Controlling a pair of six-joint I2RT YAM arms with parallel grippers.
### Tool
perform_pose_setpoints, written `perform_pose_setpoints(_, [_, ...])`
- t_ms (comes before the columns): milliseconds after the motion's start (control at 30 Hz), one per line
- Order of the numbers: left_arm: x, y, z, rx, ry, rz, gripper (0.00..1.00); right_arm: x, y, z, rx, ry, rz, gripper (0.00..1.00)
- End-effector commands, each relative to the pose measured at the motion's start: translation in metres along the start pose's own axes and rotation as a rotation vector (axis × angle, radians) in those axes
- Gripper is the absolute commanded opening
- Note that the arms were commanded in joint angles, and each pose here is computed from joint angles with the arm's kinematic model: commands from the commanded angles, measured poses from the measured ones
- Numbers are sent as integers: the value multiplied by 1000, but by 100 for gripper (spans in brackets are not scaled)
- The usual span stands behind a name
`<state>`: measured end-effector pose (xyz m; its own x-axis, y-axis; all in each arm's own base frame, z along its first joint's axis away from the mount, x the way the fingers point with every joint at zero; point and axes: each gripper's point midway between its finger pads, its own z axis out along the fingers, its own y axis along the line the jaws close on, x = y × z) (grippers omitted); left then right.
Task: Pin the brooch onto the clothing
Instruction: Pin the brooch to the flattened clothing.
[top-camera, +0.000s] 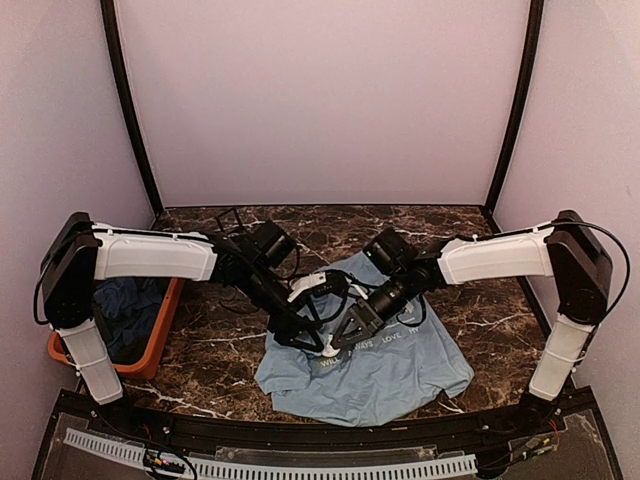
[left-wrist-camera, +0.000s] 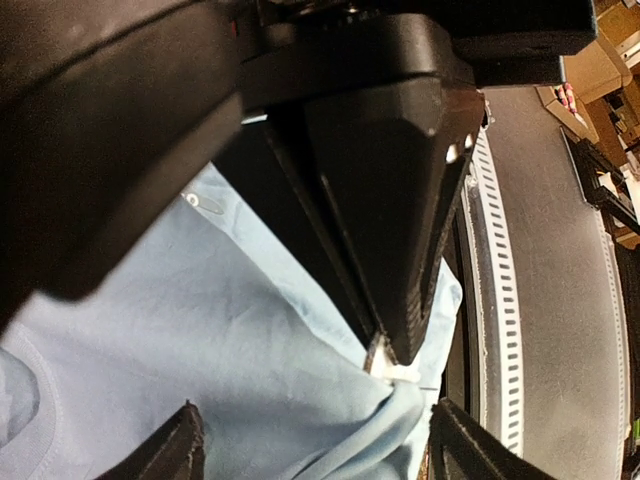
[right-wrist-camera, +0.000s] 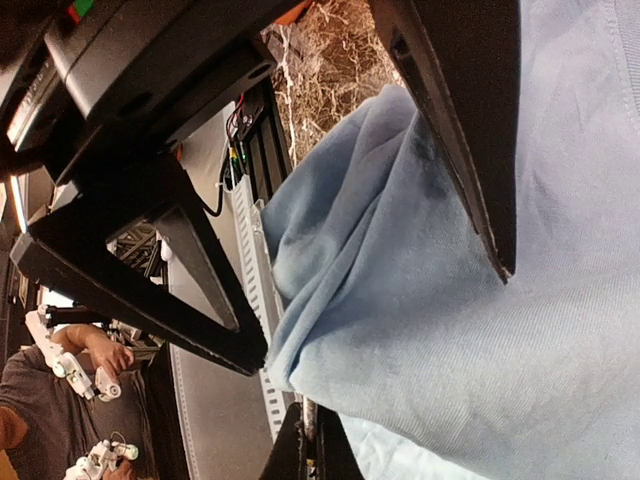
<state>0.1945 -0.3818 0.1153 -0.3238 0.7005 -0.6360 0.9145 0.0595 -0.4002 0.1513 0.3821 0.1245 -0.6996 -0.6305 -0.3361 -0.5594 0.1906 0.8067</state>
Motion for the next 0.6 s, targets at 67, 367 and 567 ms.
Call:
perform_pose_setpoints(67, [0,2,-1,36,-39,-66,85,18,7,18,-112,47,-48,0])
perform_pose_setpoints(367, [-2,-4,11,162,-189,-142,92,19,4,15,-119,16,-63,0])
perform_pose_setpoints(567, [-8,-11,15,237,-193,-137,96,17,-9,13,-94,3,-15,0])
